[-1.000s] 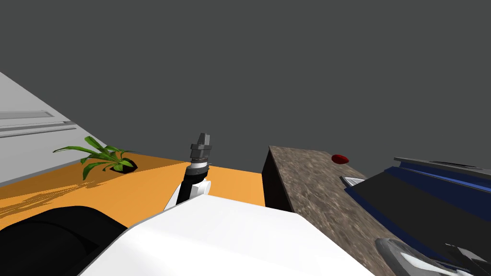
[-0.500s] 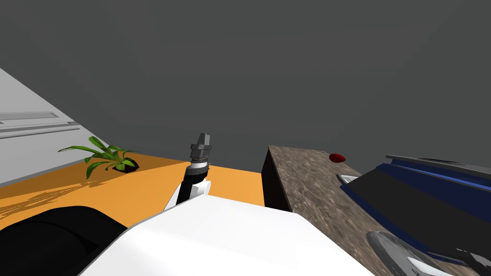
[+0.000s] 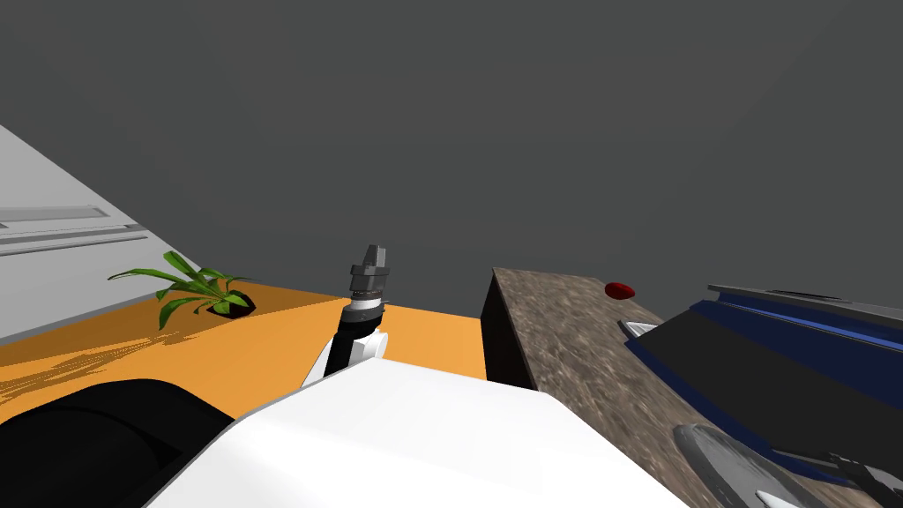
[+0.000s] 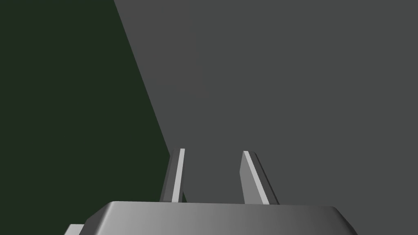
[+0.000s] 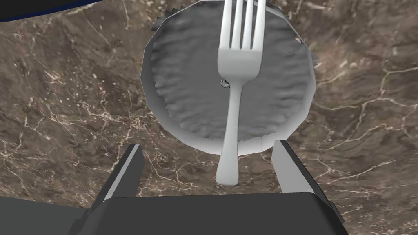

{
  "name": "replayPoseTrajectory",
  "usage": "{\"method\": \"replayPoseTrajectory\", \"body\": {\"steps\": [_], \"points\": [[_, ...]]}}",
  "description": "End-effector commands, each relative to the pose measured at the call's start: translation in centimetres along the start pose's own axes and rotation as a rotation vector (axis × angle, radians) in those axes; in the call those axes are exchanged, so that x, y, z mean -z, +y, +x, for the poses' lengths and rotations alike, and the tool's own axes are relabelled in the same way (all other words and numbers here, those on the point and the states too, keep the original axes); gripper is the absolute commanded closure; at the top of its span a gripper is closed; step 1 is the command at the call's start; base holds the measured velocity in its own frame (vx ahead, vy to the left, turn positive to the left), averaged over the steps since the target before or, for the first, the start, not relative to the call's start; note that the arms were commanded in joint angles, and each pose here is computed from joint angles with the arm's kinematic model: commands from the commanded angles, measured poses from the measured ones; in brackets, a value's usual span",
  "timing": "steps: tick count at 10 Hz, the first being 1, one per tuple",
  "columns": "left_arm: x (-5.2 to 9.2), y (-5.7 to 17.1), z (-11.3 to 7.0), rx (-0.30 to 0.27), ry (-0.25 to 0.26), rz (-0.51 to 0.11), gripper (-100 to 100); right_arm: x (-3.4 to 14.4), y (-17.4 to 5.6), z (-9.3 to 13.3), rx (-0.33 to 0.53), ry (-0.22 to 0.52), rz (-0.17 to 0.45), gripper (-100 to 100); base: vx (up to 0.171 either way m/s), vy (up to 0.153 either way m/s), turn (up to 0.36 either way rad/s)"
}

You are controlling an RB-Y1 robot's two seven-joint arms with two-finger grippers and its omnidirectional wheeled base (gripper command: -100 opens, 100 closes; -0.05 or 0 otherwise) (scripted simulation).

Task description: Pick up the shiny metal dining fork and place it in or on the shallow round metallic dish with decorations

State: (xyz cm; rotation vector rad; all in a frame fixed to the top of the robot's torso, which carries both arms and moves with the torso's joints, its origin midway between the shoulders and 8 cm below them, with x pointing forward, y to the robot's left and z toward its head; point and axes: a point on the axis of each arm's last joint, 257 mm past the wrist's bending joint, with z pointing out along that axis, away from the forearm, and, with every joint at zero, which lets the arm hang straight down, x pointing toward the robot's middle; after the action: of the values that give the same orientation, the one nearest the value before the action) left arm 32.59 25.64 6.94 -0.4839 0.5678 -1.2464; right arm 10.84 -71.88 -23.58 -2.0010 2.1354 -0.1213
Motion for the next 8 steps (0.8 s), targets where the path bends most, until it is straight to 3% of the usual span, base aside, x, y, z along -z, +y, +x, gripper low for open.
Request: {"method": "replayPoseTrajectory", "body": {"steps": [1, 4, 6, 7, 8], "points": [[0.0, 0.0, 0.0, 0.000, 0.000, 0.000, 0, 1.5, -0.9, -0.1, 0.011, -0.002, 0.001, -100, 0.007, 0.004, -0.078], [0.0, 0.0, 0.0, 0.000, 0.000, 0.000, 0, 3.0, -1.8, -0.3, 0.023, -0.005, 0.001, -100, 0.012, 0.007, -0.047], [0.0, 0.0, 0.0, 0.000, 0.000, 0.000, 0, 5.0, -2.9, -0.6, 0.038, -0.008, 0.002, -100, 0.008, 0.006, -0.058], [0.0, 0.0, 0.0, 0.000, 0.000, 0.000, 0, 4.5, -2.6, -0.4, 0.033, -0.004, 0.004, -100, 0.005, 0.003, -0.013], [0.0, 0.0, 0.0, 0.000, 0.000, 0.000, 0, 4.6, -2.6, -0.4, 0.034, -0.007, 0.002, 0, 0.000, 0.000, 0.000]]}}
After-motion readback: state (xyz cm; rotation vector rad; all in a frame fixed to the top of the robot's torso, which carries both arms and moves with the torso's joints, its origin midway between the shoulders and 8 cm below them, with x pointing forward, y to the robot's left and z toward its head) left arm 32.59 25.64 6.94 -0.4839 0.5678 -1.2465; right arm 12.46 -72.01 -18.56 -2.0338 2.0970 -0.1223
